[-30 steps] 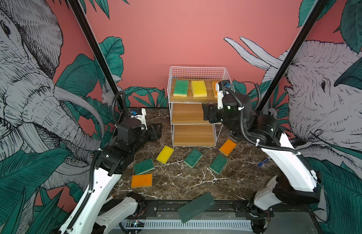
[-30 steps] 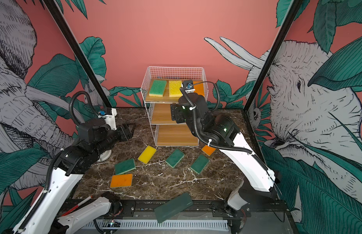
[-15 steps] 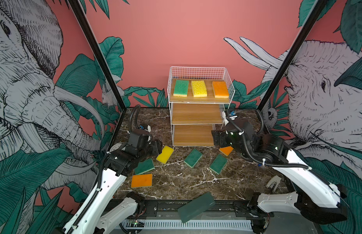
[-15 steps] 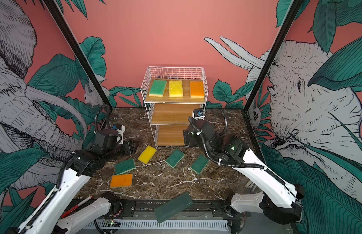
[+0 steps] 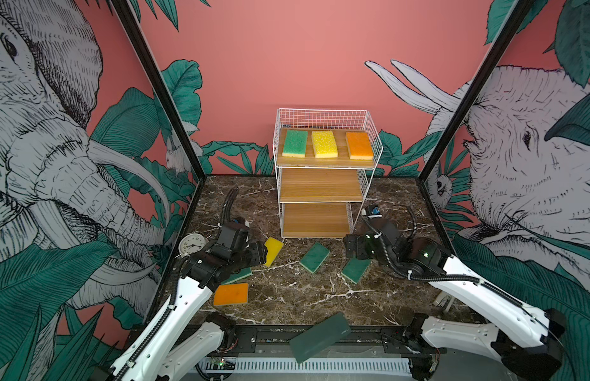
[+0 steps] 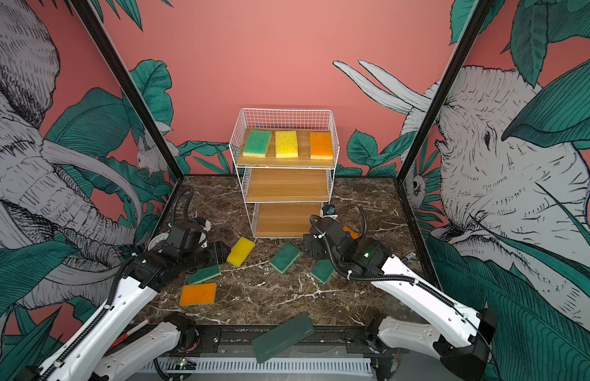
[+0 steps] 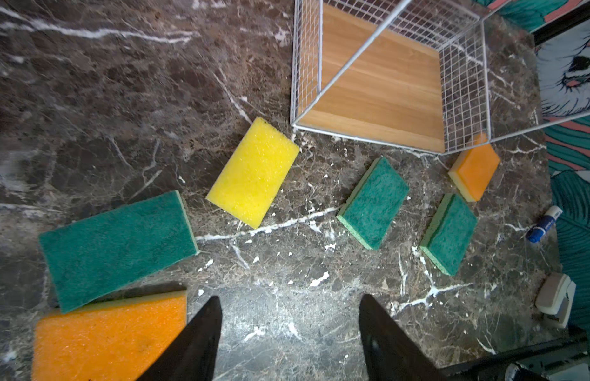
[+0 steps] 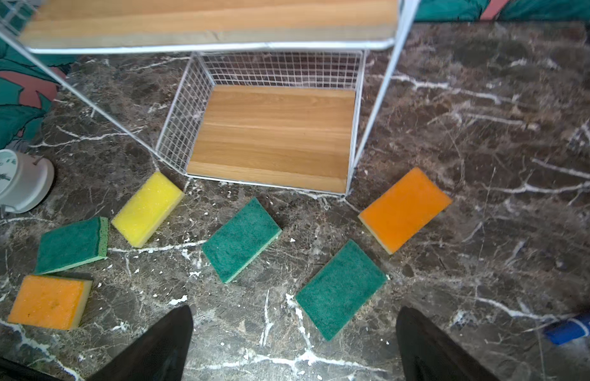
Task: Place and organize the cleaning sponges onto the shelf
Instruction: 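Lower the right gripper onto the green scouring pad near the shelf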
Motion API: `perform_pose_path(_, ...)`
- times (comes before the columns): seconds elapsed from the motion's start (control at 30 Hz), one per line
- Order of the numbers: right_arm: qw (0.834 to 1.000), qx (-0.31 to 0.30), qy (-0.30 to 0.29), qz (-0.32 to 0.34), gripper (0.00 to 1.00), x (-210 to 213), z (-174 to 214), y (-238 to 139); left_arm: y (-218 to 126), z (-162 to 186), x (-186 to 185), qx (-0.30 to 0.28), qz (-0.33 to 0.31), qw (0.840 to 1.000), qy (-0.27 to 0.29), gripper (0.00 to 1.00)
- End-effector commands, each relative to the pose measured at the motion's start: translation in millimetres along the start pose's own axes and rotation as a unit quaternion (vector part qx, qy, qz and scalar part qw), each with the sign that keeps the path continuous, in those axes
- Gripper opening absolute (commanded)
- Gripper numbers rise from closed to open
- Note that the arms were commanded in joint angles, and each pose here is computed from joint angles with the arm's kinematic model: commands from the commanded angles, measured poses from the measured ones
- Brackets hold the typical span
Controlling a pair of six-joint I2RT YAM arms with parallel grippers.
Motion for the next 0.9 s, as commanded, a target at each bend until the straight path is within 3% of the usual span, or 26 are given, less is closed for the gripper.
perform_pose_path(0.0,0.996,0.018,0.076,-0.038,0.99,-6,10,15,8,0,-13,-0.004,0.048,0.999,0.007,0.67)
perform_pose_path(0.13,0.992,0.023,0.115,-0.037,0.98,-23,33,28,17,8,-20,-0.015,0.065,0.998,0.020,0.67)
perform_pose_path(0.4,0.982,0.088,0.130,0.106,0.97,-65,80,58,27,9,-20,-0.017,0.063,0.998,0.014,0.67)
perform_pose_path(0.57,0.972,0.127,0.129,0.152,0.97,-70,98,80,35,9,-21,0.000,0.058,0.998,0.016,0.67)
perform_pose_path(0.87,0.971,0.169,0.136,0.105,0.94,-48,113,114,43,8,-23,0.006,0.056,0.998,-0.001,0.67)
Point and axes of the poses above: each gripper's point midway between its finger pads, its own y axis out along the fingers, its own x axis along the line the jaws close on, z = x × y, the point moved 5 cm from there along -y, back along the fingers, and after that the axes turned 5 degrees about y, right-handed, at the moved point
